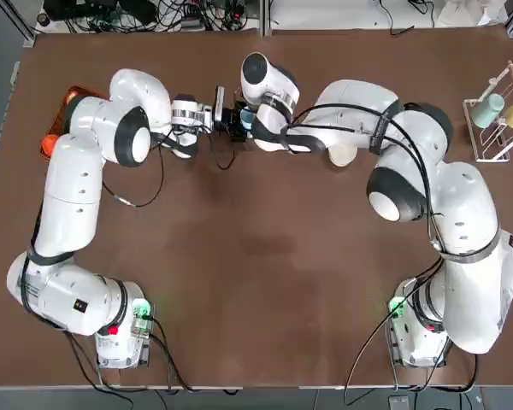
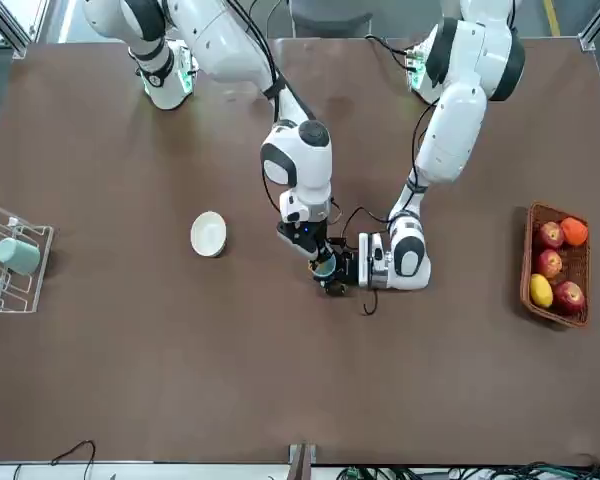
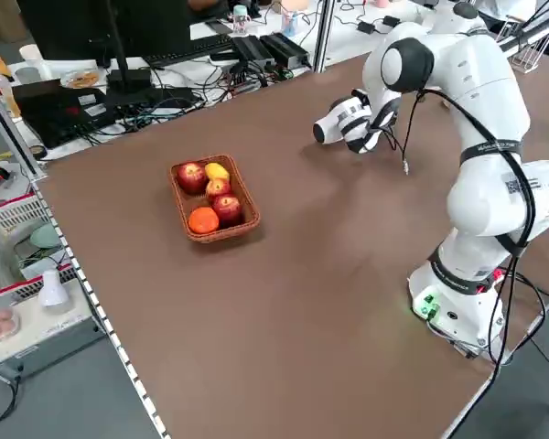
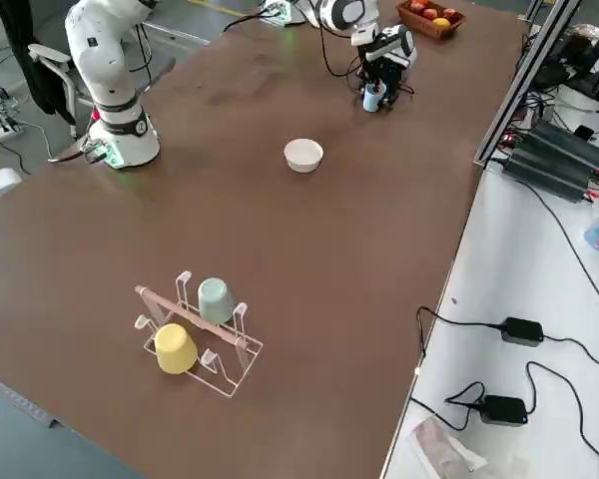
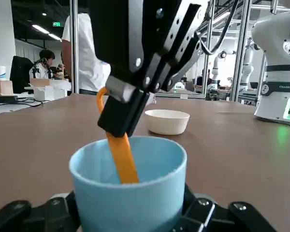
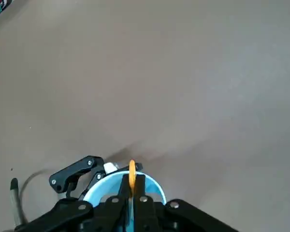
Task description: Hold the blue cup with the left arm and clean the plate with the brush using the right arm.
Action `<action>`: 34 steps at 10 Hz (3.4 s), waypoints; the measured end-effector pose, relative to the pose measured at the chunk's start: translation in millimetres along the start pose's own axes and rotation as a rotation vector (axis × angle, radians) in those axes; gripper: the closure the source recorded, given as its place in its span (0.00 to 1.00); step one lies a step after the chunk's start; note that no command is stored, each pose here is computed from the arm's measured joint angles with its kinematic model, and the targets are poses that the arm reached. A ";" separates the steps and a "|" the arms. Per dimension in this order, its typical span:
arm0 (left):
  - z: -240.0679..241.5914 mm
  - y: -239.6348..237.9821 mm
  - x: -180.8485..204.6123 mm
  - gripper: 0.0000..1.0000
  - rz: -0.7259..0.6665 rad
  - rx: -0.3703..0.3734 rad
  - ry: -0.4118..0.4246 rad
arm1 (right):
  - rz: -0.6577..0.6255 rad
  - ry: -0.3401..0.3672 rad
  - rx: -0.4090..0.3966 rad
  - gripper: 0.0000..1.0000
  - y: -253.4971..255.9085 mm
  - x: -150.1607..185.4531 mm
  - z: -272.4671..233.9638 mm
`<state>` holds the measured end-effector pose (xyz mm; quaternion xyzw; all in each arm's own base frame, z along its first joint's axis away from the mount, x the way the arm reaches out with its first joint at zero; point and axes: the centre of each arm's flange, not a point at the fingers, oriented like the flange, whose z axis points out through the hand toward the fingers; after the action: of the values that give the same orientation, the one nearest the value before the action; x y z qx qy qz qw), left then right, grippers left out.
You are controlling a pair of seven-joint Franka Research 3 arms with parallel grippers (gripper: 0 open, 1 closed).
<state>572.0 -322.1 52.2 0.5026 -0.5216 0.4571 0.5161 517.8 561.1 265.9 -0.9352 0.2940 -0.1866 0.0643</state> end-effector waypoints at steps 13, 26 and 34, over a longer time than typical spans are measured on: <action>0.4 -0.5 1.9 0.31 0.003 0.002 -0.004 | -0.011 -0.037 -0.038 0.95 -7.2 62.9 -89.5; 0.7 -10.3 27.9 0.00 0.032 0.028 0.016 | -0.091 -0.169 -0.161 0.95 56.3 216.3 -140.0; -3.0 -9.3 66.1 0.00 0.055 0.026 0.047 | -0.102 -0.203 -0.120 0.95 134.8 277.1 -143.2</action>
<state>584.0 -323.3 117.8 0.4837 -0.5169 0.4896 0.5090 601.4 290.1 453.2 -0.9651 0.2488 -0.0764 0.0281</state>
